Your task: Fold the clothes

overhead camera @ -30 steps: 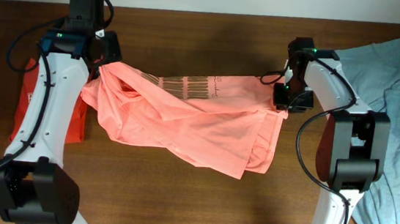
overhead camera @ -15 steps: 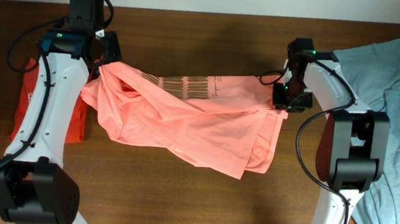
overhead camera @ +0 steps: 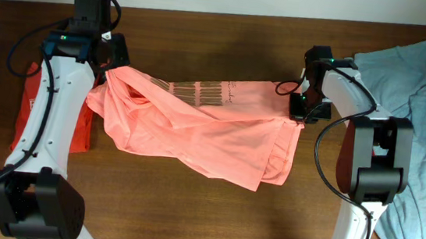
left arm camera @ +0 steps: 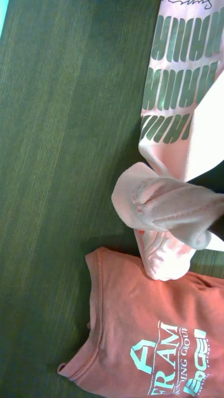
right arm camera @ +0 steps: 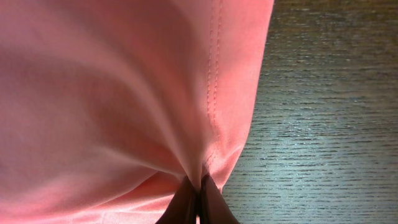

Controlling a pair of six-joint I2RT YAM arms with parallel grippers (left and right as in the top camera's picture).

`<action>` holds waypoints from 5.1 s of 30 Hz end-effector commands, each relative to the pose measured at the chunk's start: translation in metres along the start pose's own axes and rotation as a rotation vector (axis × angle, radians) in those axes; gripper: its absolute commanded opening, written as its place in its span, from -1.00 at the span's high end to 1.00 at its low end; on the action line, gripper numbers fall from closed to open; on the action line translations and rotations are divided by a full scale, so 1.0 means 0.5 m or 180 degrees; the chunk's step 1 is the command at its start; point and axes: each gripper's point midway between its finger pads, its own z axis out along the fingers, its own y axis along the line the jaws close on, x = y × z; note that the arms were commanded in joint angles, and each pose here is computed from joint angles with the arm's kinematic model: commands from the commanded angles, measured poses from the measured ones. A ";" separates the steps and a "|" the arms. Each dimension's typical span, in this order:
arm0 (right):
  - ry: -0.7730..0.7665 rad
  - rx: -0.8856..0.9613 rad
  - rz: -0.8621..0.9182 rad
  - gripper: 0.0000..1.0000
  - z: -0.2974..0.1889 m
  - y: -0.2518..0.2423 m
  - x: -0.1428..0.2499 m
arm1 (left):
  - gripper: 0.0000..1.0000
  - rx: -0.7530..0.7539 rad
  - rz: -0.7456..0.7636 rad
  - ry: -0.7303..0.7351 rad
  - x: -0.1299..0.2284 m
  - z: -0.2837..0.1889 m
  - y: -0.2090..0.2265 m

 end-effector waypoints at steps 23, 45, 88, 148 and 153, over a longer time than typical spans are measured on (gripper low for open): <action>-0.0495 -0.0421 -0.0086 0.26 -0.156 0.066 -0.080 | 0.98 0.0000 0.0046 -0.0067 -0.011 -0.011 -0.002; -0.0311 -0.0559 -0.0155 0.08 0.014 0.122 -0.011 | 0.99 -0.0002 0.0047 -0.0056 -0.010 -0.011 -0.001; -0.0346 -0.0451 -0.0065 0.66 -0.080 0.093 -0.039 | 0.98 -0.0001 0.0048 -0.0058 -0.010 -0.011 -0.001; -0.2428 0.0772 0.0164 0.92 -0.666 -0.077 -0.095 | 1.00 0.1299 -0.0304 -0.0801 -0.222 -0.186 0.010; -0.2923 0.0786 0.0396 0.92 -0.779 -0.118 -0.099 | 1.00 0.1369 -0.0080 -0.1211 -0.286 -0.205 -0.002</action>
